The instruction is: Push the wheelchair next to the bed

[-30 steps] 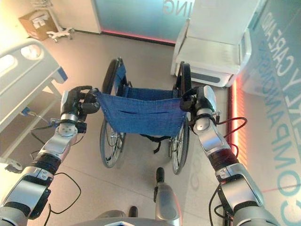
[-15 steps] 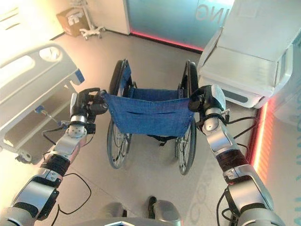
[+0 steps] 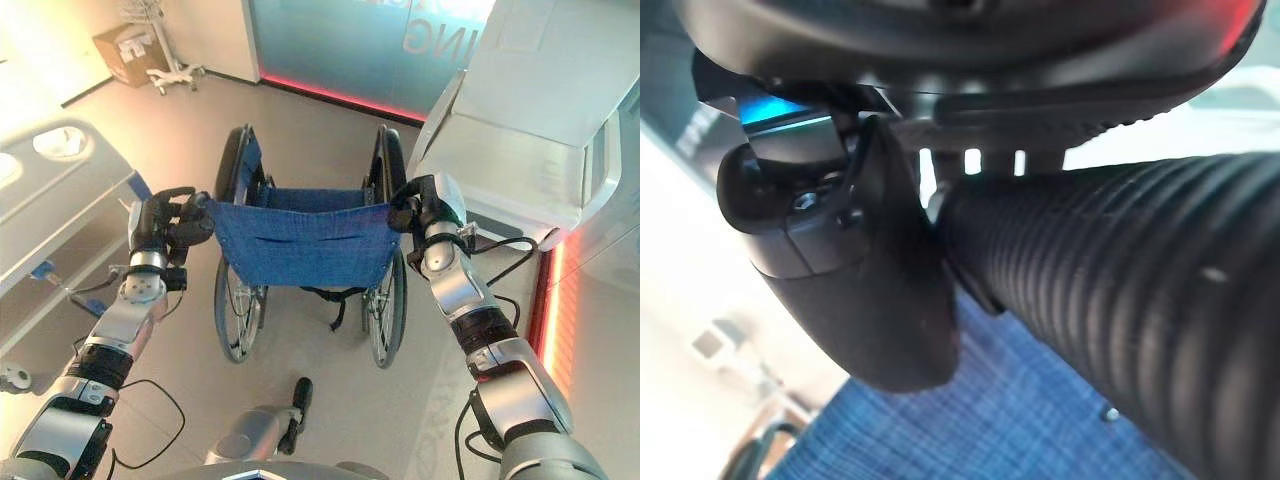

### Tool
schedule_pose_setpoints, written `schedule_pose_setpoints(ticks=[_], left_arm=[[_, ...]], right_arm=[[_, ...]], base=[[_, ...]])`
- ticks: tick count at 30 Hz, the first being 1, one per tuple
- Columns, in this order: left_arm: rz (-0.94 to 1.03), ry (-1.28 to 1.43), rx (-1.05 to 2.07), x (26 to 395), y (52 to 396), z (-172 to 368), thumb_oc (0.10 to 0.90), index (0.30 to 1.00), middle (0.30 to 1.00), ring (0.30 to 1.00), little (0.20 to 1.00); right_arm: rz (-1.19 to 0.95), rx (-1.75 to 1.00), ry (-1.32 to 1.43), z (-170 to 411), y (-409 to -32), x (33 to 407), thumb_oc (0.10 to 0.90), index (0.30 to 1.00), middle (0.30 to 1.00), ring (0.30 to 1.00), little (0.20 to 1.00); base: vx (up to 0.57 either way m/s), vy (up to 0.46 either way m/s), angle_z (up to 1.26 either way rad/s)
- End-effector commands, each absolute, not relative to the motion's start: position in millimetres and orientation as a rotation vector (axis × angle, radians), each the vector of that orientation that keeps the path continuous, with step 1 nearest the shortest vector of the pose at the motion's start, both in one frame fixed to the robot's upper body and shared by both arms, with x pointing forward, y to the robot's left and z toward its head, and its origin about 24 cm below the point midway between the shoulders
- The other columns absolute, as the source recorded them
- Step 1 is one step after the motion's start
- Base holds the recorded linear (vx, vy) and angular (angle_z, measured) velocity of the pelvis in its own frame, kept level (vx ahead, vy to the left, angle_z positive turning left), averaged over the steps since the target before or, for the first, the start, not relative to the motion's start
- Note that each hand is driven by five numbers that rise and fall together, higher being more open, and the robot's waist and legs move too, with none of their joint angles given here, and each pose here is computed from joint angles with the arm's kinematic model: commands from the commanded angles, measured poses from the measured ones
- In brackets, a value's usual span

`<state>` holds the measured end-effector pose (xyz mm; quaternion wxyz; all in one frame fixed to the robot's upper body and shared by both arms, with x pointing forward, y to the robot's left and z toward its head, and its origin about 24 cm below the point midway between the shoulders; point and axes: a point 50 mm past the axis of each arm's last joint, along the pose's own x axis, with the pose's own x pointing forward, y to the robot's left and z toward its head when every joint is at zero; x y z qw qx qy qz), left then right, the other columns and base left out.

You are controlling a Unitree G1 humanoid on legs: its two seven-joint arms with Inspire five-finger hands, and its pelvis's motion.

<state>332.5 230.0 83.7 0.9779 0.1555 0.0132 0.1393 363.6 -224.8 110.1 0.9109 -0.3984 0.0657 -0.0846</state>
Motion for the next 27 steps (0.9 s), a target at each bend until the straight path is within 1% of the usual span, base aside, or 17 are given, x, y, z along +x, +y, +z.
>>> schedule_pose_setpoints(ticks=[1, 5, 9, 17, 20, 27], left_arm=[[0.168, 0.053, 0.375, 325.4, 222.0, 68.9, 0.4, 0.3, 0.3, 0.3, 0.3], [0.152, 0.064, 0.384, 320.9, 219.0, 64.7, 0.4, 0.3, 0.3, 0.3, 0.3], [0.146, 0.067, 0.39, 324.4, 220.7, 64.2, 0.4, 0.3, 0.3, 0.3, 0.3], [0.157, 0.04, 0.366, 335.3, 214.3, 77.0, 0.4, 0.3, 0.3, 0.3, 0.3], [0.148, 0.04, 0.35, 338.8, 210.3, 79.2, 0.4, 0.3, 0.3, 0.3, 0.3], [0.199, 0.101, 0.277, 328.8, 208.0, 63.4, 0.4, 0.3, 0.3, 0.3, 0.3]], right_arm=[[-0.162, -0.93, 0.282, 73.8, -250.1, 344.7, 0.4, 0.3, 0.3, 0.3, 0.3], [-0.164, -0.944, 0.279, 66.9, -253.7, 336.7, 0.4, 0.3, 0.3, 0.3, 0.3], [-0.174, -0.951, 0.261, 74.3, -247.1, 344.2, 0.4, 0.3, 0.3, 0.3, 0.3], [-0.208, -0.976, 0.234, 98.3, -246.0, 355.4, 0.4, 0.3, 0.3, 0.3, 0.3], [-0.24, -0.989, 0.227, 110.5, -252.9, 359.1, 0.4, 0.3, 0.3, 0.3, 0.3], [-0.191, -1.062, 0.198, 108.3, -256.7, 356.1, 0.4, 0.3, 0.3, 0.3, 0.3]], base=[[0.33, 0.153, -0.39], [0.39, 0.088, 0.03], [0.4, -0.148, 0.19], [0.42, -0.301, 0.51], [0.36, -0.392, 0.4], [0.38, -0.337, 0.64]])
